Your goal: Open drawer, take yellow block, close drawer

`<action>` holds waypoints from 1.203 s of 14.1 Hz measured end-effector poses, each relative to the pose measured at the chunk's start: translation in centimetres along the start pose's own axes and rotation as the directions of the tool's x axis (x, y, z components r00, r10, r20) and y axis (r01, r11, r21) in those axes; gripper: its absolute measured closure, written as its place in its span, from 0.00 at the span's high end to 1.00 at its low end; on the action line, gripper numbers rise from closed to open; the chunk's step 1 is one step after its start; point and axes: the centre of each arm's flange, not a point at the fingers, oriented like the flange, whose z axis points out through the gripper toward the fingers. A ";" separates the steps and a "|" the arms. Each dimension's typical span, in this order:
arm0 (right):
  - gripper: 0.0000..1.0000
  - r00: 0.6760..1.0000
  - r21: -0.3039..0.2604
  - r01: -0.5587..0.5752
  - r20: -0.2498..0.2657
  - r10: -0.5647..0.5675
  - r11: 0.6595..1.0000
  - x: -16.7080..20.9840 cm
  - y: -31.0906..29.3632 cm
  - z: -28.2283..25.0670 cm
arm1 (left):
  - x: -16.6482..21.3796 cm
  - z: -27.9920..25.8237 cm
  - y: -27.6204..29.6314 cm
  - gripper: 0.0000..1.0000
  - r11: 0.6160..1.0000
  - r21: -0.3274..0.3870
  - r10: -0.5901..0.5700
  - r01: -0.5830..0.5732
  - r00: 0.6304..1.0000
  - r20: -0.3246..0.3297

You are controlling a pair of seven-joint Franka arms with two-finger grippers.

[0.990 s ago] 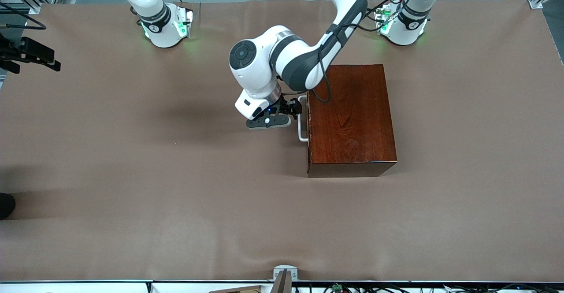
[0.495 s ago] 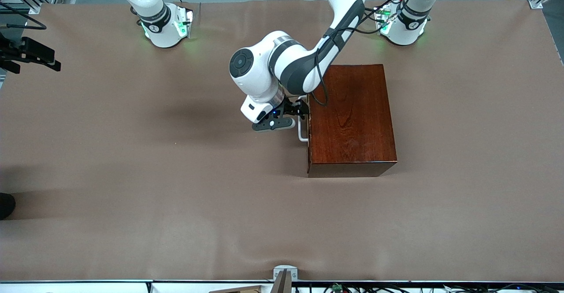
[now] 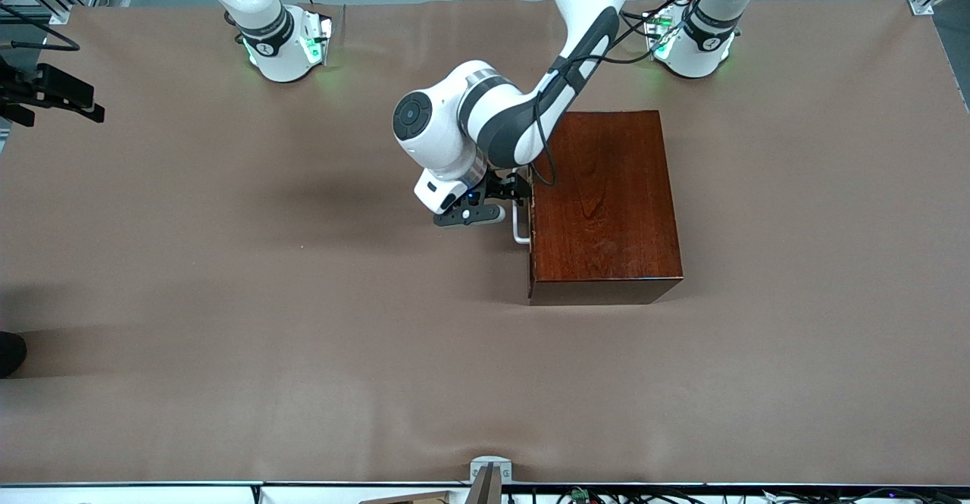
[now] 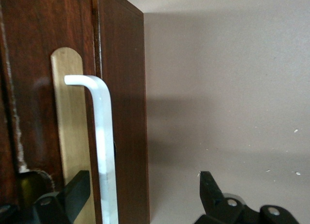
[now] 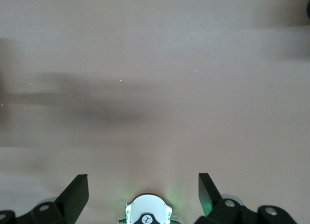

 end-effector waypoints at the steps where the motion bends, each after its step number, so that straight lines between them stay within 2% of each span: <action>1: 1.00 1.000 0.000 0.000 0.000 0.000 1.000 0.0 0.0 0.0 | -0.1 0.2 0.1 1.00 1.000 0.002 0.002 -0.002 1.000 0.001; 7: 1.00 1.000 0.000 0.000 0.000 0.000 1.000 0.0 0.0 0.0 | -0.6 0.8 1.2 1.00 1.000 -0.007 -0.030 0.030 0.999 -0.016; 13: 1.00 1.000 0.000 0.000 0.000 0.000 1.000 0.0 0.0 0.0 | -0.4 0.0 2.0 1.00 0.986 -0.079 -0.151 0.147 0.988 -0.045; 17: 1.00 1.000 0.000 0.000 0.000 0.000 1.000 0.0 0.0 0.0 | -0.2 -0.9 2.7 1.00 0.966 -0.167 -0.207 0.199 0.978 -0.033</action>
